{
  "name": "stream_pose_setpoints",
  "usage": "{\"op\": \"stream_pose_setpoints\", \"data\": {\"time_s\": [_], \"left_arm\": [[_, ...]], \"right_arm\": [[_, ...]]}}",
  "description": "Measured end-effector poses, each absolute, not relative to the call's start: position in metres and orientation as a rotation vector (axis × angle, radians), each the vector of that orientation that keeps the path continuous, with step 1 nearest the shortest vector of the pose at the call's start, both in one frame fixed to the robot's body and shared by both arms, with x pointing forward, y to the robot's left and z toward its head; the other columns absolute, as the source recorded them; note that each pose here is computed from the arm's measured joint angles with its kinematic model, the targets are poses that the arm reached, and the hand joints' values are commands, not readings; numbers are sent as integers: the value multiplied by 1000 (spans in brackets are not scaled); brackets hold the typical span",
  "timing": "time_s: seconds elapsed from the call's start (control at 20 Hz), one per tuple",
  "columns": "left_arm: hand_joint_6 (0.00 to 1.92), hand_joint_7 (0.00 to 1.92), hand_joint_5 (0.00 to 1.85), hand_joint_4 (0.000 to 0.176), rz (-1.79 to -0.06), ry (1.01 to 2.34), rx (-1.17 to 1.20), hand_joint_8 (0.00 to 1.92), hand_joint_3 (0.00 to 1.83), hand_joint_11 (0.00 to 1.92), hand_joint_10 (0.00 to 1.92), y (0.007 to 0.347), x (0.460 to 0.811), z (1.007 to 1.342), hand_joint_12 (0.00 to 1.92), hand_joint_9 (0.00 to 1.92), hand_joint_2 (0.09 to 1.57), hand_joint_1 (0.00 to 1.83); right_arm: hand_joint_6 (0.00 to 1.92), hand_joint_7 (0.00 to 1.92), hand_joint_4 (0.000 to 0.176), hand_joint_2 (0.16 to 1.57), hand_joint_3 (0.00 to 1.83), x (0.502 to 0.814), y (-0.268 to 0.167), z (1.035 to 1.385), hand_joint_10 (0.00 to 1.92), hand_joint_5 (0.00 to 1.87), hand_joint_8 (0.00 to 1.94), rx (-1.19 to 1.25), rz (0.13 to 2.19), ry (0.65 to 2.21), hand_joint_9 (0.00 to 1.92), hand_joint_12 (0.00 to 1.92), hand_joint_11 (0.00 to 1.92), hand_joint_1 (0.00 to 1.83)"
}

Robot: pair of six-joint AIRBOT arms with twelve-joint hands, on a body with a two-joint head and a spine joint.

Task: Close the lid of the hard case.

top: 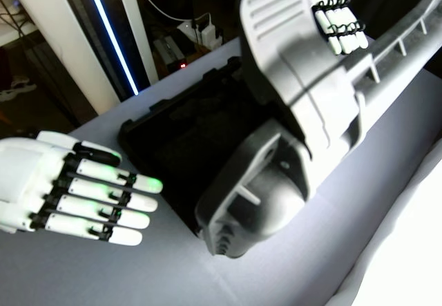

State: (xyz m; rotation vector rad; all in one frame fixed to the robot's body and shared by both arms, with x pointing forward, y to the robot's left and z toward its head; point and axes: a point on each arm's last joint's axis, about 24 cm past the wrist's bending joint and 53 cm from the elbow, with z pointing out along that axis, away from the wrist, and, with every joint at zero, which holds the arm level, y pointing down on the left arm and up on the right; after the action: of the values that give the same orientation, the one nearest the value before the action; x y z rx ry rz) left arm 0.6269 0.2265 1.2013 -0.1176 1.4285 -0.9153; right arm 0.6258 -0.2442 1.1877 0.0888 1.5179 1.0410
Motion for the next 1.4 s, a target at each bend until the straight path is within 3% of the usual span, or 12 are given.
{"op": "stream_pose_setpoints", "data": {"time_s": [0.25, 0.3, 0.5, 0.6, 0.7, 0.75, 1.0, 1.4], "left_arm": [[1, 49, 54, 0, -915, 1432, -115, 1, 7, 11, 1, 226, 627, 1201, 4, 43, 1415, 43], [2, 41, 48, 0, -915, 1432, -114, 3, 11, 1, 3, 226, 627, 1201, 0, 35, 1455, 155], [1, 7, 32, 0, -892, 1403, -142, 3, 11, 0, 1, 237, 642, 1207, 0, 5, 1515, 300], [0, 3, 35, 0, -884, 1381, -174, 0, 0, 0, 0, 240, 662, 1214, 0, 4, 1486, 55], [1, 47, 61, 0, -883, 1379, -194, 2, 0, 28, 2, 239, 679, 1217, 11, 38, 1264, 1], [1, 53, 63, 0, -882, 1384, -205, 3, 0, 38, 3, 237, 690, 1217, 15, 43, 1226, 0], [5, 64, 78, 0, -871, 1412, -229, 4, 0, 29, 2, 234, 716, 1219, 11, 42, 1230, 0], [13, 106, 123, 0, -864, 1379, -172, 12, 0, 71, 16, 214, 754, 1266, 31, 59, 1201, 0]], "right_arm": [[1, 121, 0, 1314, 0, 627, -244, 1188, 1, 87, 1, 90, 1042, 1515, 64, 147, 67, 151], [0, 126, 0, 1306, 0, 626, -243, 1188, 4, 84, 2, 88, 1044, 1516, 77, 142, 82, 165], [2, 124, 0, 1304, 0, 637, -247, 1193, 1, 114, 0, 91, 1025, 1506, 95, 81, 95, 199], [8, 149, 0, 1265, 0, 652, -255, 1197, 13, 142, 8, 108, 994, 1496, 136, 82, 118, 144], [7, 148, 0, 1277, 0, 667, -262, 1198, 1, 156, 4, 128, 959, 1502, 118, 64, 98, 221], [3, 140, 0, 1283, 1, 676, -266, 1198, 0, 149, 0, 141, 941, 1507, 105, 54, 81, 222], [1, 168, 0, 1302, 5, 709, -273, 1207, 9, 164, 11, 194, 905, 1496, 113, 50, 85, 190], [3, 165, 0, 1300, 0, 756, -265, 1237, 1, 177, 0, 225, 890, 1443, 143, 67, 148, 168]]}}
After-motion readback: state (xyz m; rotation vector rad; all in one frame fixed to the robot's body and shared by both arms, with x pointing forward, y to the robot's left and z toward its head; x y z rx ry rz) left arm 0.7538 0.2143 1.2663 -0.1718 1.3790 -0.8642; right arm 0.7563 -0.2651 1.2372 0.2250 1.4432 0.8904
